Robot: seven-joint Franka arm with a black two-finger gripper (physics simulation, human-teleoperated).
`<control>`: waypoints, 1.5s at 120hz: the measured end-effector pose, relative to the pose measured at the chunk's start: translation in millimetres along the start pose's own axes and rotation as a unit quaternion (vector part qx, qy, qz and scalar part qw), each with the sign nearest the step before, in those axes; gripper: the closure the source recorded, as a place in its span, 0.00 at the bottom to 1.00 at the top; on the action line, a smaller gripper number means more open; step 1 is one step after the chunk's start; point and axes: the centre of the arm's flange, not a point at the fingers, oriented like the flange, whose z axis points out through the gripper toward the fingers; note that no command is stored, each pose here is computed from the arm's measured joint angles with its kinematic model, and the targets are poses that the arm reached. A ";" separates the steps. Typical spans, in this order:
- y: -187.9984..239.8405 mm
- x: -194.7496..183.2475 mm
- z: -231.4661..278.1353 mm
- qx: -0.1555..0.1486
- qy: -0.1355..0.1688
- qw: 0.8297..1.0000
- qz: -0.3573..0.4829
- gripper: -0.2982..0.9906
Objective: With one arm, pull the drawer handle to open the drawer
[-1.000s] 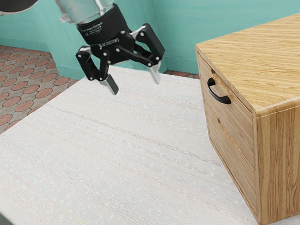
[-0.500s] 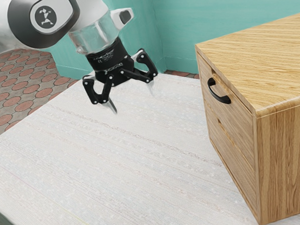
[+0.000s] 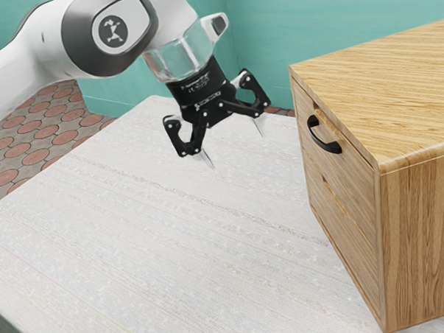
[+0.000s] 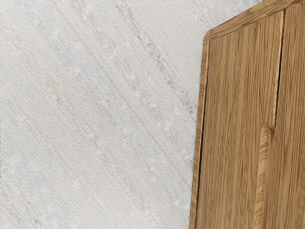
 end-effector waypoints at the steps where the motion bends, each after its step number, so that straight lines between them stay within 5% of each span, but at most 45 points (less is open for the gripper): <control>1: -0.5 1.8 -0.3 0.000 0.001 1.000 -0.002 0.23; 16: -3.3 21.6 -4.4 -0.010 0.005 1.000 -0.026 0.23; 56: 22.0 0.7 5.3 -0.053 -0.028 0.998 -0.024 0.23; 180: 41.7 -22.8 43.5 -0.083 -0.073 0.994 -0.015 0.23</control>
